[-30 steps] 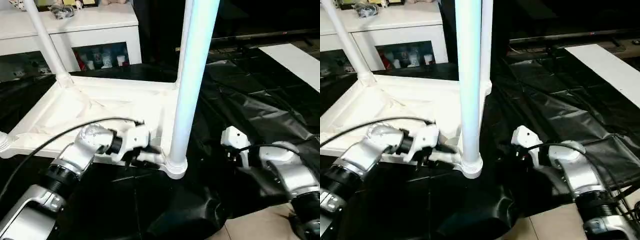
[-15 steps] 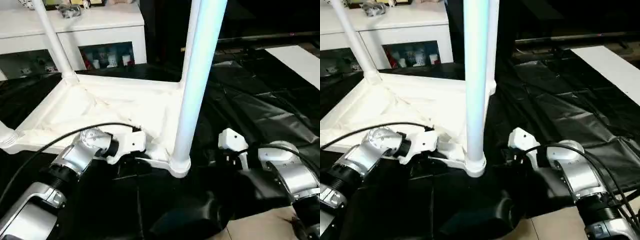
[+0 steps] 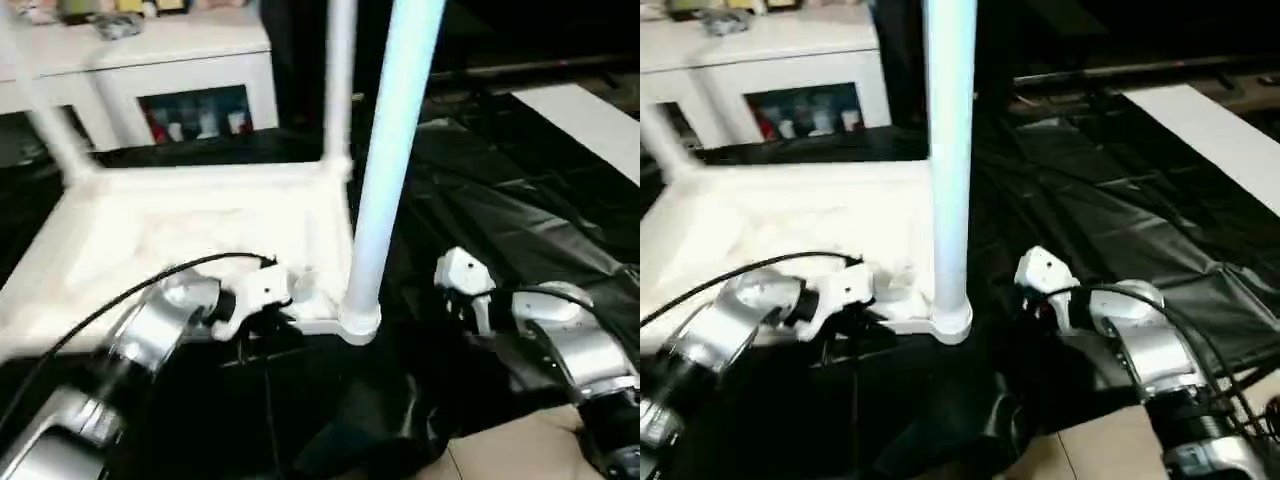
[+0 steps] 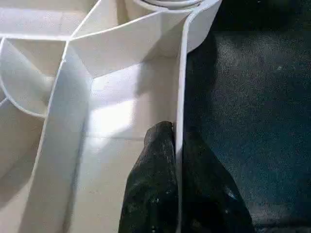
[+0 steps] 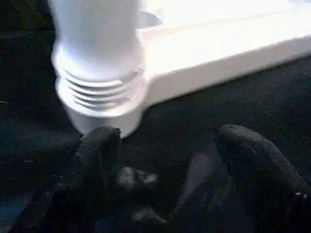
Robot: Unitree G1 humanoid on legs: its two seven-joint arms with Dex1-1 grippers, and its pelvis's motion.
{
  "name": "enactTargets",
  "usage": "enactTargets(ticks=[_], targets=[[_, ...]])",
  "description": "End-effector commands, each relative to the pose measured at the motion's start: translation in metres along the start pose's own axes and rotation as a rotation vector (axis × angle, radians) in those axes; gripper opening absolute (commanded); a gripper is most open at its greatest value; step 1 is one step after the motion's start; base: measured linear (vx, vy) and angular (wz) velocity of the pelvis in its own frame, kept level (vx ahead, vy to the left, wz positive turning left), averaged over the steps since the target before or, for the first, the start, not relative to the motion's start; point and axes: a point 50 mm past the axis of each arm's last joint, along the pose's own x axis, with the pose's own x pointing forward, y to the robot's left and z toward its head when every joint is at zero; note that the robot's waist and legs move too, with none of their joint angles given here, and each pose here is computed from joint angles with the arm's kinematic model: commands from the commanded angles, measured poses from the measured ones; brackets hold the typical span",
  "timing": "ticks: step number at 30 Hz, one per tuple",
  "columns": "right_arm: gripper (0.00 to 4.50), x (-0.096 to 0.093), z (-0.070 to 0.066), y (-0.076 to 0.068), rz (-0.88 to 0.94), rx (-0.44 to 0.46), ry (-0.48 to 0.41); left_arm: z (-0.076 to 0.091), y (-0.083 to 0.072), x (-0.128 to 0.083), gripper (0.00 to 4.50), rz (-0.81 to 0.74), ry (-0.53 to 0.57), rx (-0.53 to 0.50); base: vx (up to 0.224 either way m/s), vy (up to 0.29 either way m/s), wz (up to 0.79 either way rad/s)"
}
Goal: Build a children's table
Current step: Rotate table base
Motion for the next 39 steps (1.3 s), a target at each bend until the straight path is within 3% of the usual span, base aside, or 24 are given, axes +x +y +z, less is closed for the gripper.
enactTargets(ticks=[1,4,8,17,19,21,25,29,39], targets=[[3.67,0.001,0.003,-0.007,-0.061,-0.009,-0.003,-0.008,-0.003,-0.001,0.00,0.065,-0.021,-0.081,0.000,0.000,0.00],[3.67,0.006,-0.001,-0.014,-0.175,0.045,0.003,-0.008,-0.007,0.004,0.00,0.184,0.026,-0.124,0.000,0.000,0.00],[3.67,0.013,-0.002,-0.012,-0.187,0.068,-0.009,0.004,-0.012,0.013,0.00,0.206,-0.055,-0.095,0.000,0.000,0.00],[3.67,0.026,0.002,-0.007,-0.195,0.091,-0.057,0.007,-0.004,0.009,0.00,0.331,-0.095,-0.040,0.000,0.000,0.00],[3.67,0.027,0.002,-0.005,-0.188,0.088,-0.069,0.010,-0.005,0.008,0.00,0.321,-0.139,0.011,0.000,0.000,0.00],[3.67,0.027,0.002,-0.004,-0.173,0.091,-0.082,0.011,-0.006,0.006,0.47,0.287,-0.171,0.022,0.000,0.000,0.00],[3.67,0.026,0.002,-0.005,-0.169,0.087,-0.085,0.015,-0.008,0.004,0.79,0.249,-0.223,0.024,0.000,0.000,0.00],[3.67,0.024,0.003,-0.005,-0.151,0.073,-0.090,0.015,-0.008,0.004,0.86,0.189,-0.222,0.020,0.000,0.000,0.00],[3.67,0.020,0.001,0.001,-0.118,0.057,-0.088,0.002,0.009,0.000,0.86,0.165,-0.128,0.049,0.000,0.000,0.00]])
